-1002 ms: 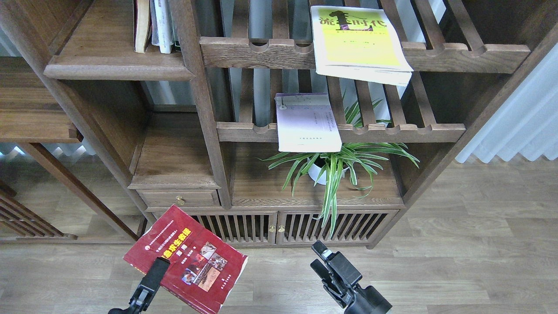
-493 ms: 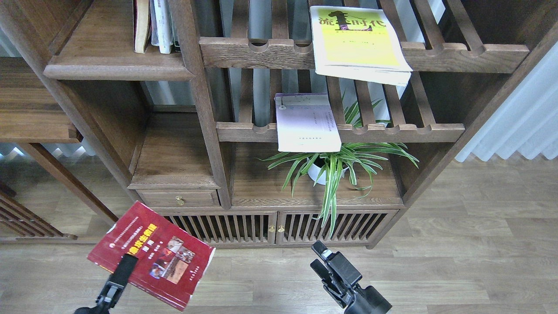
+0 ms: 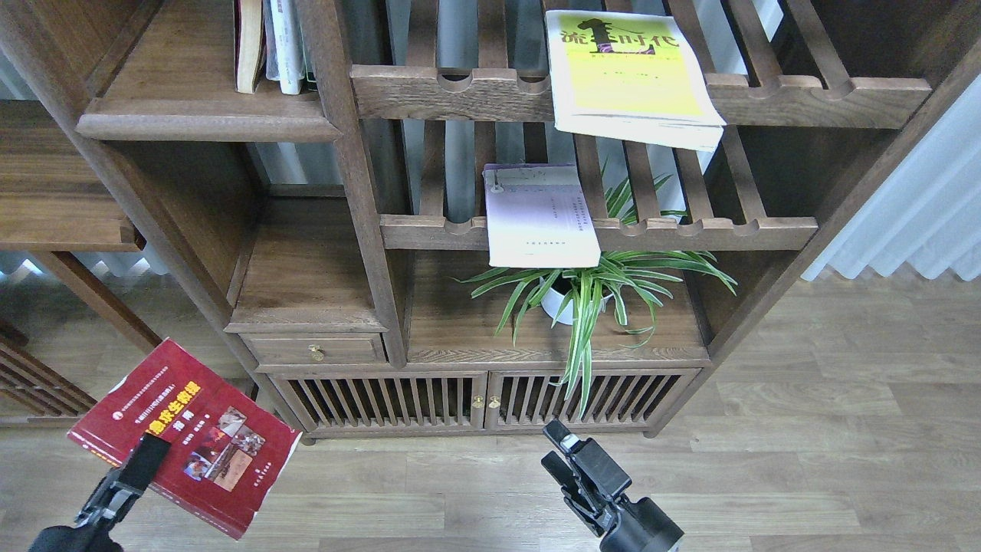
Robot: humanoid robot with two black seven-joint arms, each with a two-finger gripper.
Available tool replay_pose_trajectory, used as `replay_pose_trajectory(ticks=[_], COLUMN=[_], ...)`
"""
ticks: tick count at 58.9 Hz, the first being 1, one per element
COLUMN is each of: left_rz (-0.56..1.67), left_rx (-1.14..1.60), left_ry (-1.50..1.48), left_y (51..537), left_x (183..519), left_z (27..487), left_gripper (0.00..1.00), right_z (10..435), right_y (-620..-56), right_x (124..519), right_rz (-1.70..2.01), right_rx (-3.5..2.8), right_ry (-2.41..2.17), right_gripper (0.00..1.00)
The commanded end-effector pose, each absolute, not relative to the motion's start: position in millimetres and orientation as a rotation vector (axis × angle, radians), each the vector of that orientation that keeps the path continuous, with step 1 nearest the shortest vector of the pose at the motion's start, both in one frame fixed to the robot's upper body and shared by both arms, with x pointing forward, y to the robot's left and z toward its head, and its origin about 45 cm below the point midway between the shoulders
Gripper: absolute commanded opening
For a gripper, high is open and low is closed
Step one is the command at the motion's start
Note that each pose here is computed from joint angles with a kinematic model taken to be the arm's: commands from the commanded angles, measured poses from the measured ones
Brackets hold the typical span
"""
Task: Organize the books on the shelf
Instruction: 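Release the right gripper and carry the red book away with the left gripper, then raise the red book with the left gripper toward the upper shelf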
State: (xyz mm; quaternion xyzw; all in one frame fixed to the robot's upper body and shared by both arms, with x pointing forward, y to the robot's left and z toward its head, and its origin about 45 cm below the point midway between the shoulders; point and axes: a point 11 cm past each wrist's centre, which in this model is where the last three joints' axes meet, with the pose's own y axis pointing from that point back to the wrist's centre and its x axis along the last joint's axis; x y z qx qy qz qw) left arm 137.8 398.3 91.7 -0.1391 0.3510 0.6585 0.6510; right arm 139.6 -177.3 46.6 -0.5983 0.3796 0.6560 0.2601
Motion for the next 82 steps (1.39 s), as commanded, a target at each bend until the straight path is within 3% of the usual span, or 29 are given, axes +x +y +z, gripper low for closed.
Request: replay_pose_trajectory(ticks=[1,53,82], left_rz=[1.533,1.671,1.616], left_rx=[-0.297,-0.270,-0.166], left_ry=[0.778,0.521,0.266], left_y=[414,499,541], left_x=[131,142,192], left_z=[96,160,245], left_gripper=[0.06,0.06,0.06], right_z=[47,50,48], right_y=[-177,-171,-169], right_x=[140,152,157], right_rz=[1.776,1.760,1.757], right_rx=[-1.624,-1.651,-1.654], right_ry=[1.026,0.999,1.004], right_gripper=[0.95,0.95,0.95])
